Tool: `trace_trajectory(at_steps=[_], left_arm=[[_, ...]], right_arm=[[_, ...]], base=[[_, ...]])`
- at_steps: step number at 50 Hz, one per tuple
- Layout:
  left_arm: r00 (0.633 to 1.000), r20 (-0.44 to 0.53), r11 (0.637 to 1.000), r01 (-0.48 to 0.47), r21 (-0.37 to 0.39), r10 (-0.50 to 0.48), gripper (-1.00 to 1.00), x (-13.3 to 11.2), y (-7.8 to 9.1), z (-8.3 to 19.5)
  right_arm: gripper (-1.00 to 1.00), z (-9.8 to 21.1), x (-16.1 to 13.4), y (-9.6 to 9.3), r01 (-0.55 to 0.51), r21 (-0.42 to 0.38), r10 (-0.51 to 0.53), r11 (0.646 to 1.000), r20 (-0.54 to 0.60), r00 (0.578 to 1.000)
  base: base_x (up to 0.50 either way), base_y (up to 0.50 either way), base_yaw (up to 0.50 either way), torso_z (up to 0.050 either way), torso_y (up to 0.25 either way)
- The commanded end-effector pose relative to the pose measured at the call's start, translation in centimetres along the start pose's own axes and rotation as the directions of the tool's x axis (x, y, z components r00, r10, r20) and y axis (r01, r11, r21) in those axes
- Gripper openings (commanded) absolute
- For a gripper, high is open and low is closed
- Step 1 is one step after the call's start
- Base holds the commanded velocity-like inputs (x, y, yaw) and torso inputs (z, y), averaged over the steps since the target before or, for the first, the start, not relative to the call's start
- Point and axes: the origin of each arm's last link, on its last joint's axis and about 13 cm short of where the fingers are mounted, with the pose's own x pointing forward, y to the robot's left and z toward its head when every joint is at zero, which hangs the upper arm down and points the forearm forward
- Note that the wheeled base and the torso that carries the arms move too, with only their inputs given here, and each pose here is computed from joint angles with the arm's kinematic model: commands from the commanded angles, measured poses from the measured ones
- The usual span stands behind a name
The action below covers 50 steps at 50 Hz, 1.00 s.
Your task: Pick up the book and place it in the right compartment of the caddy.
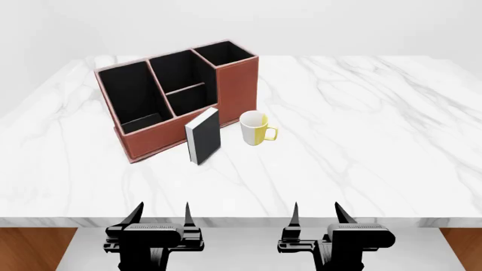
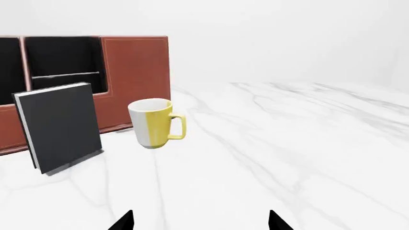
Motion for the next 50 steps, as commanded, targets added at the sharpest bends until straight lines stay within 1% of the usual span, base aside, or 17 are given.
trace_trajectory(at_steps=[1, 6, 10, 21, 24, 26, 29, 34, 36, 37, 38, 39, 41, 44, 45, 46, 50], left_arm=[[1.000, -0.008, 1.000, 0.005, -0.011, -0.005, 1.00, 0.1, 0.1, -0.1], [1.000, 0.005, 1.000, 0.007, -0.009, -0.007, 1.00, -0.1, 0.0, 0.0], [1.000, 0.000, 1.000, 0.004, -0.009, -0.004, 1.00, -0.1, 0.0, 0.0], [1.000, 0.006, 1.000, 0.000, -0.018, 0.000, 1.00, 0.0, 0.0, 0.2], [0.999, 0.029, 1.000, 0.023, -0.017, -0.022, 1.00, -0.2, 0.0, 0.0], [1.000, 0.026, 1.000, 0.006, -0.018, -0.006, 1.00, -0.2, 0.0, -0.2], [1.000, -0.009, 0.998, -0.018, -0.056, 0.017, 1.00, 0.0, 0.2, -0.5], [1.000, -0.031, 1.000, -0.005, -0.021, 0.004, 1.00, 0.1, -0.1, -0.5], [1.000, -0.014, 1.000, -0.008, -0.004, 0.008, 1.00, 0.1, -0.2, -0.3], [0.999, -0.002, 0.999, -0.044, 0.024, 0.044, 1.00, 0.2, -0.1, 0.0], [0.999, 0.020, 0.998, -0.044, 0.036, 0.043, 1.00, 0.2, 0.0, 0.5], [0.999, 0.019, 0.999, -0.038, 0.031, 0.037, 1.00, 0.2, 0.1, 1.0], [0.999, 0.028, 1.000, 0.017, 0.016, -0.018, 1.00, -0.5, 0.2, 3.1], [0.992, 0.122, 0.999, 0.035, 0.025, -0.038, 1.00, -1.5, 0.4, 5.3], [0.985, 0.162, 0.998, 0.062, 0.024, -0.065, 1.00, -2.1, 0.6, 6.4], [0.984, 0.163, 0.998, 0.064, 0.015, -0.066, 1.00, -2.3, 0.7, 6.9], [0.982, 0.182, 0.998, 0.052, -0.024, -0.047, 1.00, -2.7, 1.4, 8.8]], right_arm=[[1.00, 0.1, -0.1, 0.3, -0.005, -0.049, 0.006, 0.999, 0.008, 1.000], [1.00, 0.3, -0.5, 0.1, 0.022, -0.036, -0.020, 0.999, 0.058, 0.998], [1.00, 0.5, -0.7, 0.2, 0.007, -0.067, -0.001, 0.998, 0.085, 0.996], [1.00, 0.5, -0.7, 0.1, -0.002, -0.052, 0.007, 0.999, 0.098, 0.995], [1.00, 0.6, -0.7, 0.1, 0.002, -0.055, 0.004, 0.998, 0.109, 0.994], [1.00, 0.6, -0.6, 0.1, 0.003, -0.061, 0.004, 0.998, 0.109, 0.994], [1.00, 0.7, -0.7, 0.2, -0.007, -0.069, 0.015, 0.998, 0.120, 0.993], [1.00, 0.8, -0.8, 0.1, -0.016, -0.074, 0.027, 0.997, 0.138, 0.990], [1.00, 1.0, -0.9, 0.1, -0.004, -0.074, 0.016, 0.997, 0.152, 0.988], [1.00, 1.2, -0.9, 0.0, 0.004, -0.076, 0.009, 0.997, 0.159, 0.987], [1.00, 1.5, -1.0, 0.0, 0.010, -0.081, 0.004, 0.997, 0.174, 0.985], [1.00, 2.0, -1.3, 0.0, -0.004, -0.101, 0.024, 0.995, 0.196, 0.980], [1.00, 2.7, -1.6, 0.1, -0.008, -0.101, 0.030, 0.995, 0.213, 0.977], [1.00, 4.2, -2.2, 0.0, 0.011, -0.095, 0.015, 0.995, 0.265, 0.964], [1.00, 5.1, -2.6, -0.2, 0.009, -0.060, 0.008, 0.998, 0.273, 0.962], [1.00, 5.5, -2.8, -0.3, 0.002, -0.046, 0.011, 0.999, 0.277, 0.961], [1.00, 7.4, -3.7, -0.4, 0.050, -0.077, -0.021, 0.996, 0.346, 0.938]], base=[[0.00, 0.00, 0.00, 0.000, 0.000], [0.00, 0.00, 0.00, 0.000, 0.000], [0.00, 0.00, 0.00, 0.000, 0.000], [0.00, 0.00, 0.00, 0.000, 0.000], [0.00, 0.00, 0.00, 0.000, 0.000], [0.00, 0.00, 0.00, 0.000, 0.000], [0.00, 0.00, 0.00, 0.000, 0.000], [0.00, 0.00, 0.00, 0.000, 0.000], [0.00, 0.00, 0.00, 0.000, 0.000], [0.00, 0.00, 0.00, 0.000, 0.000], [0.00, 0.00, 0.00, 0.000, 0.000], [0.09, 0.00, 0.00, 0.000, 0.000], [0.19, 0.00, 0.00, 0.000, 0.000], [0.38, 0.00, 0.00, 0.000, 0.000], [0.50, 0.00, 0.00, 0.000, 0.000], [0.50, 0.00, 0.00, 0.000, 0.000], [0.50, 0.00, 0.00, 0.000, 0.000]])
